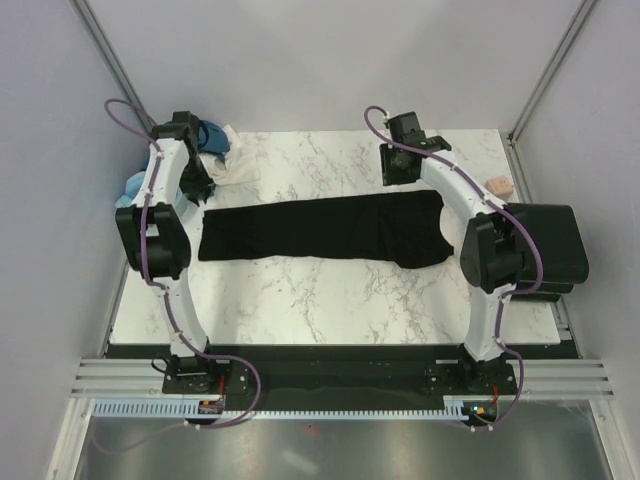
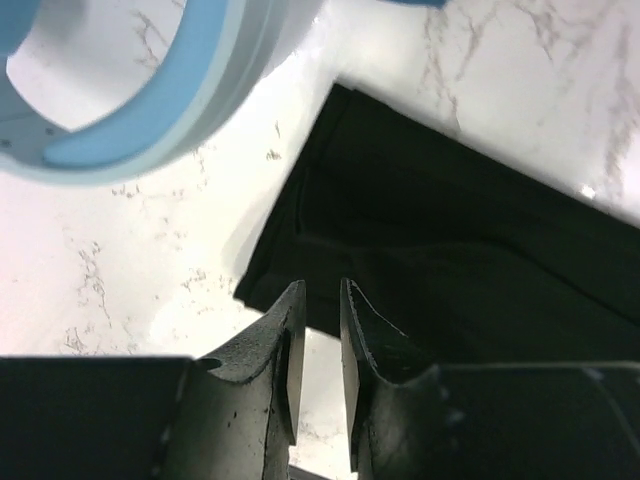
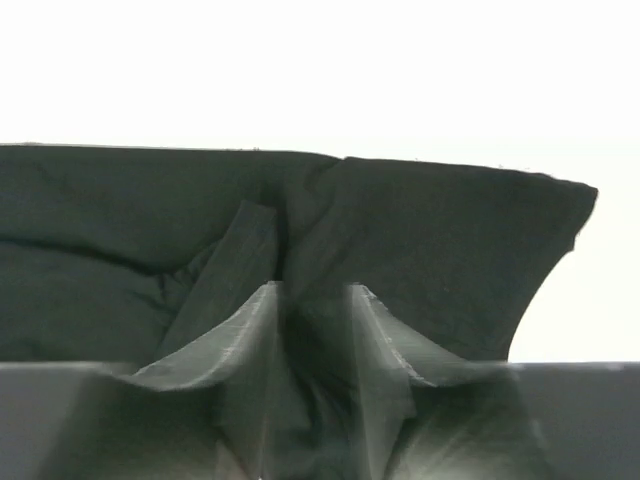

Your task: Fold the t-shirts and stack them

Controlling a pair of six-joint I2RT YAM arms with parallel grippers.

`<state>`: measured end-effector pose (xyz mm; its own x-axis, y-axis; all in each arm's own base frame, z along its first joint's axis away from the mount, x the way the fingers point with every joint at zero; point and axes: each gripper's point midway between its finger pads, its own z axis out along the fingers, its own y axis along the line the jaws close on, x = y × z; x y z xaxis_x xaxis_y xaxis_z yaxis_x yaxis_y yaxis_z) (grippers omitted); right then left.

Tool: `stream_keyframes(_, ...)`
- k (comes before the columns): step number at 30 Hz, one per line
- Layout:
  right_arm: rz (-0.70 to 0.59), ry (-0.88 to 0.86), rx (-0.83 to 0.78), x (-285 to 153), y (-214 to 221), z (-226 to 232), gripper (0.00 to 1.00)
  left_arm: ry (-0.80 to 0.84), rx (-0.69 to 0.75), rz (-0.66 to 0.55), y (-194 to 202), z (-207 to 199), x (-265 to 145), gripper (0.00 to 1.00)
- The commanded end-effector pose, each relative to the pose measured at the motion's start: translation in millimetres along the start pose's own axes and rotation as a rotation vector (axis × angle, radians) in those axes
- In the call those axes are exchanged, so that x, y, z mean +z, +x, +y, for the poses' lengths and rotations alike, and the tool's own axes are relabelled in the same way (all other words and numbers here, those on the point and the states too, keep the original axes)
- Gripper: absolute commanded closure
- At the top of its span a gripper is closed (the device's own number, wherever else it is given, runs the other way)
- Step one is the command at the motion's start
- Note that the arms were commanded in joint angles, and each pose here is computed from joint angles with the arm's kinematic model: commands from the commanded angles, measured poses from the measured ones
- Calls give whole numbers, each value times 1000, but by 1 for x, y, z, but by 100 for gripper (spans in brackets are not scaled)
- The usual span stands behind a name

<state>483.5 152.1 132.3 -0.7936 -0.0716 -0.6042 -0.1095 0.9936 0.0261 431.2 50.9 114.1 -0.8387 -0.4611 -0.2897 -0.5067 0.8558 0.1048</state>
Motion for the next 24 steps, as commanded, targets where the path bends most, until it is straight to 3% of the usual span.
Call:
stream_keyframes(1, -105, -113, 56, -66, -24, 14, 54, 183, -1, -98, 3, -8, -50, 72)
stream_keyframes(3, -28, -170, 64, -71, 3, 23, 59, 212, 15, -44, 27, -12, -41, 72)
stream_keyframes(10, 157, -334, 34, -103, 108, 53, 56, 195, 48, 40, 77, -4, -19, 74)
stream_keyframes(17, 197, -321, -148, -104, 137, 77, 54, 194, 52, 12, 76, -1, -27, 75)
stream_keyframes(24, 200, -227, -242, -81, 149, 72, 53, 189, 50, 9, 81, 4, -28, 75)
